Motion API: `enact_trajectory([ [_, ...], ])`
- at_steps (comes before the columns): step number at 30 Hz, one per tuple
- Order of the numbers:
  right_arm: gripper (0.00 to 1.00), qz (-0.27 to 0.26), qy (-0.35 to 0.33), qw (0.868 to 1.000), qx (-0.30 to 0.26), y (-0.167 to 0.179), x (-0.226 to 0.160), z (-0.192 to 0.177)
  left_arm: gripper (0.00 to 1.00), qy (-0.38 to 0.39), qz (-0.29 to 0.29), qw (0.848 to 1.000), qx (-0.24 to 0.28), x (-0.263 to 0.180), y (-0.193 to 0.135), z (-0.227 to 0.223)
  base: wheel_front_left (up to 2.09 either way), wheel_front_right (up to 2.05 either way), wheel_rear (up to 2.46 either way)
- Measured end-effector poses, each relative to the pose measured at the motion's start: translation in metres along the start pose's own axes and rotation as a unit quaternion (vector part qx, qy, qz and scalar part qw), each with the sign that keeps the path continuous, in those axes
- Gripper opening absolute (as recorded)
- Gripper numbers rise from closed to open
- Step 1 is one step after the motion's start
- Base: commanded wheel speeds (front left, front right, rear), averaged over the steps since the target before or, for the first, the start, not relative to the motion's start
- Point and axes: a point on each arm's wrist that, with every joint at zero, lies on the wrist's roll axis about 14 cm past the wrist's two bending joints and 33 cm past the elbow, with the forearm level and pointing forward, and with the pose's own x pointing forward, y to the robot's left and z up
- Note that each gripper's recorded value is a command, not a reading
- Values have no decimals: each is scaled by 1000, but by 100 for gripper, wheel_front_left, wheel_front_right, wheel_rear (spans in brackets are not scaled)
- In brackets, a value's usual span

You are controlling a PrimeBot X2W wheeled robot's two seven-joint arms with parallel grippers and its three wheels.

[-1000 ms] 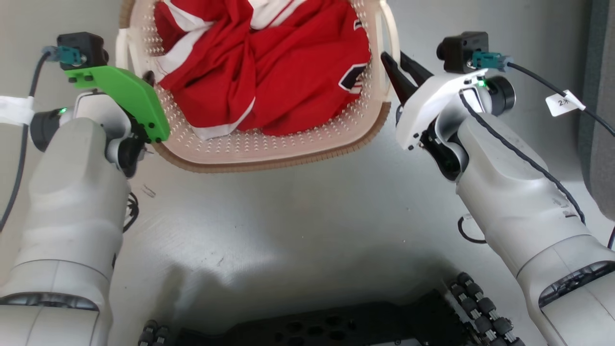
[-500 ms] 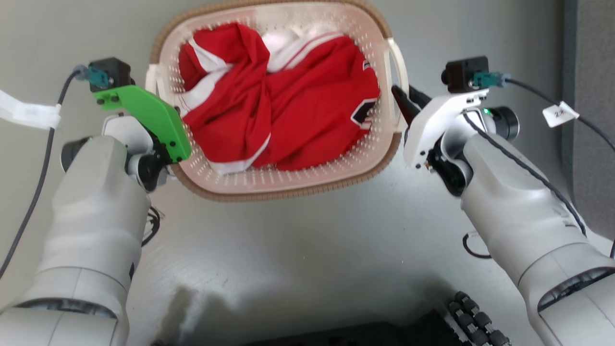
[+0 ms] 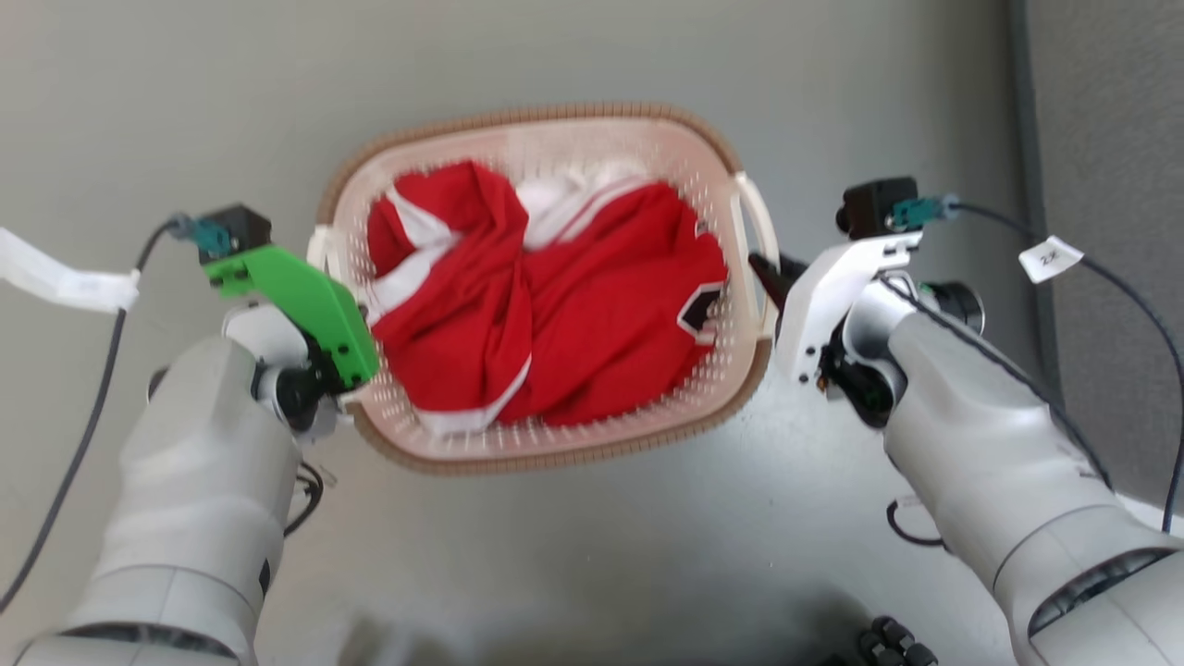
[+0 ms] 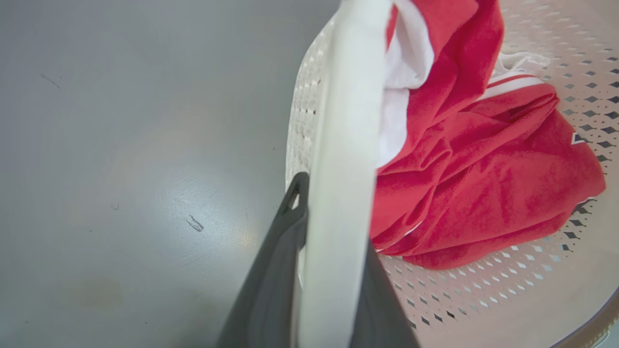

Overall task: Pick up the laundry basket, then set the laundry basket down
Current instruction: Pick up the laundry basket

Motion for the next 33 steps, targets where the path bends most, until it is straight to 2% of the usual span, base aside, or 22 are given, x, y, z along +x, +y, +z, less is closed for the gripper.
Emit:
enact_trajectory([
  [33, 0, 16, 17, 999, 29, 36, -102, -8, 0, 8, -16, 1000, -12, -96, -32, -39, 0, 0, 0],
])
